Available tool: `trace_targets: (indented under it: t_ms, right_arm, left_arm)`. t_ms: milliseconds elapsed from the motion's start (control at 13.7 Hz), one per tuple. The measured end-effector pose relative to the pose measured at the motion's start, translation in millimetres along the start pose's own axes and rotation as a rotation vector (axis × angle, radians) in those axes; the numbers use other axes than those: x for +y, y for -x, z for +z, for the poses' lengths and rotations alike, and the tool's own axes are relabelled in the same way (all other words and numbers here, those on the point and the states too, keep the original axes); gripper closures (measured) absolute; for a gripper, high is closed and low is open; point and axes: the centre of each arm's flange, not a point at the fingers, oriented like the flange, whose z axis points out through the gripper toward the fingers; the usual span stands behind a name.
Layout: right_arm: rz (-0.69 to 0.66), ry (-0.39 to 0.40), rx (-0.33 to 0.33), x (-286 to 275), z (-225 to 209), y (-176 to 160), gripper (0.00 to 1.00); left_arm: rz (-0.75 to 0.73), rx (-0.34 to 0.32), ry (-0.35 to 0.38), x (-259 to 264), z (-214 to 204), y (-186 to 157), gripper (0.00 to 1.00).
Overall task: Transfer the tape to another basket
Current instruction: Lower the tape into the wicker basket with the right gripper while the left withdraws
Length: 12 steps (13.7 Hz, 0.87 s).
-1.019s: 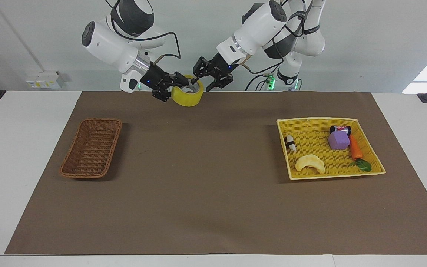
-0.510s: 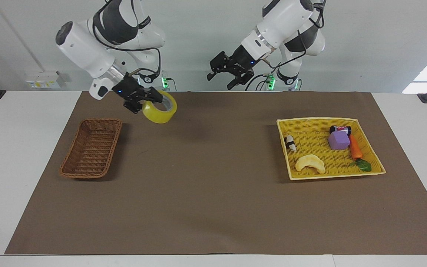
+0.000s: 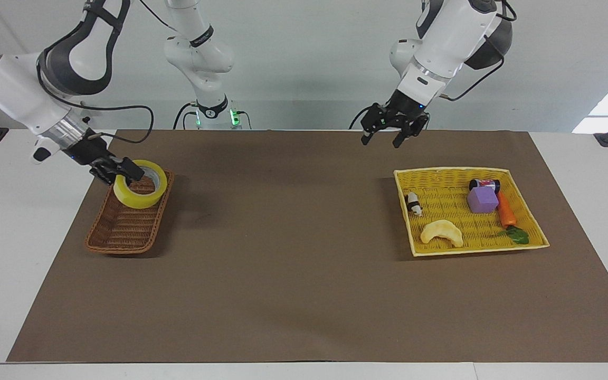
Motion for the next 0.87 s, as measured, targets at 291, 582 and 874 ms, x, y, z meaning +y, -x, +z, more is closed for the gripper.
trace_targets:
  t_ms: [291, 582, 874]
  right_arm:
    - [-0.058, 0.144, -0.052, 32, 13, -4, 1.0]
    - [-0.058, 0.14, -0.079, 72, 29, 2, 1.0]
    - [-0.046, 0.146, -0.091, 81, 55, 12, 1.0]
  left_arm:
    - [0.058, 0.017, -0.137, -78, -14, -34, 0.0]
    - [0.199, -0.053, -0.224, -141, -52, -52, 0.0]
    - [0.206, -0.175, -0.271, -165, -85, -61, 0.0]
